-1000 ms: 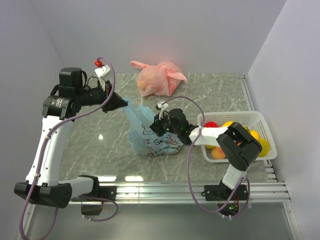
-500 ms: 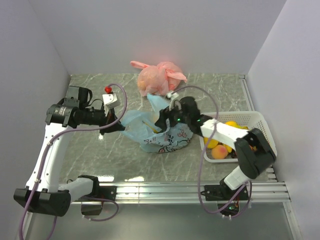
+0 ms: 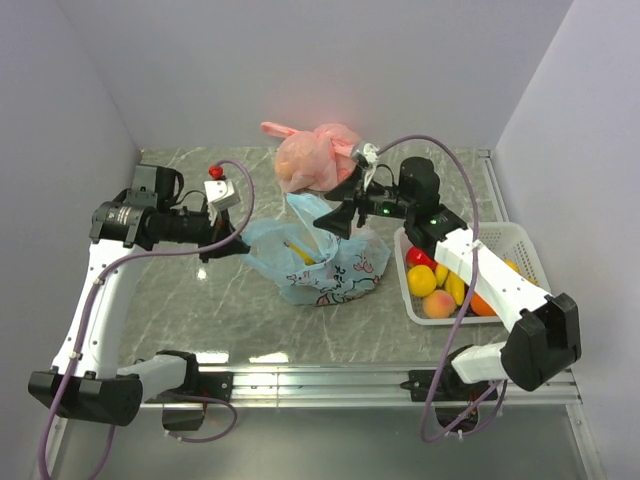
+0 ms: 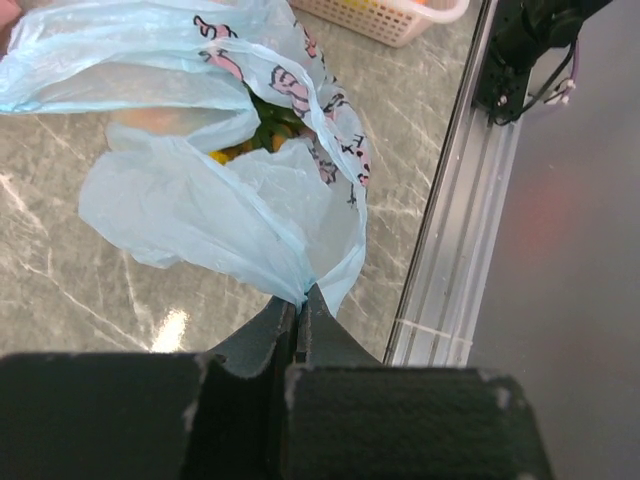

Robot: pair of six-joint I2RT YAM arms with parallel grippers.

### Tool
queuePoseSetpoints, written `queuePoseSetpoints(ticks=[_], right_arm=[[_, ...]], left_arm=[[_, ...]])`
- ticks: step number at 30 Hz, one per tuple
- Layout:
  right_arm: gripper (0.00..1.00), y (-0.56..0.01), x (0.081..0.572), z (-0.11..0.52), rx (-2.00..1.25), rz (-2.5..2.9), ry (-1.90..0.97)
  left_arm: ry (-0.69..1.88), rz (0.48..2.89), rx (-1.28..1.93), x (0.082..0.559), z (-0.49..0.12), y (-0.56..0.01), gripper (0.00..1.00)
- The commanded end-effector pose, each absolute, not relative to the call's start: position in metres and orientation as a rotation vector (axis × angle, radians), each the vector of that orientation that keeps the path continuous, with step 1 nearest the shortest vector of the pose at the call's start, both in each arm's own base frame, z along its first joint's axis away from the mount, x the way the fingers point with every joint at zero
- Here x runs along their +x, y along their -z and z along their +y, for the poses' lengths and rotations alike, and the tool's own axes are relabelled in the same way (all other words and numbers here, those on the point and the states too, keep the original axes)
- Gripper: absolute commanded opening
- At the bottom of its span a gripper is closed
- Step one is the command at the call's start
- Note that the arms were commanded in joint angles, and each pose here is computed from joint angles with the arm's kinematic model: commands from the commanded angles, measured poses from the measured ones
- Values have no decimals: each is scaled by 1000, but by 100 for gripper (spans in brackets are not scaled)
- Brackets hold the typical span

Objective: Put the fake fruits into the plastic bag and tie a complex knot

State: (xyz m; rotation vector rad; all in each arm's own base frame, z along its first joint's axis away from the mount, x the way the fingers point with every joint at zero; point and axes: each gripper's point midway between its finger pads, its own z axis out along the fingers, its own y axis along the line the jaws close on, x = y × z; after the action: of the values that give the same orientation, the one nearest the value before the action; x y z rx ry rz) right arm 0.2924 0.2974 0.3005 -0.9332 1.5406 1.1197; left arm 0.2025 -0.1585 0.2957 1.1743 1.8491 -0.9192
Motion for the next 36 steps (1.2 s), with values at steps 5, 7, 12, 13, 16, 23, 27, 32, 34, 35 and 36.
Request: queuePoseSetpoints(ticks=[5, 7, 12, 13, 16, 23, 27, 32, 34, 35, 36], right_arm=[[97, -333, 228, 346, -1158, 1247, -899], [97, -337, 213, 353, -1147, 1179, -814], [98, -325, 199, 366, -1117, 1093, -671], [98, -333, 203, 370, -1079, 1057, -640], [99, -331, 231, 378, -1005, 1072, -532], [99, -335, 262, 397, -975, 990, -522], [100, -319, 274, 408, -1027, 988, -617], [88, -298, 271, 418, -1167, 953, -821], [68, -275, 270, 423, -1209, 1019, -893], [64, -268, 265, 425, -1228, 1040, -944], [62, -253, 265, 427, -1238, 1083, -967]], left_arm=[[954, 1820, 1012, 224, -168, -329, 0], [961, 1825, 969, 230, -169, -333, 0], [982, 1819, 952, 232, -172, -336, 0], [986, 1799, 971, 230, -172, -338, 0], [979, 1781, 1001, 224, -172, -337, 0], [989, 1713, 1166, 199, -171, -333, 0], [992, 1633, 1281, 182, -171, -333, 0], [980, 1601, 1316, 183, -172, -336, 0], [966, 1597, 1300, 188, -172, -340, 0], [940, 1567, 1306, 193, -173, -344, 0], [926, 1554, 1306, 196, -173, -346, 0]])
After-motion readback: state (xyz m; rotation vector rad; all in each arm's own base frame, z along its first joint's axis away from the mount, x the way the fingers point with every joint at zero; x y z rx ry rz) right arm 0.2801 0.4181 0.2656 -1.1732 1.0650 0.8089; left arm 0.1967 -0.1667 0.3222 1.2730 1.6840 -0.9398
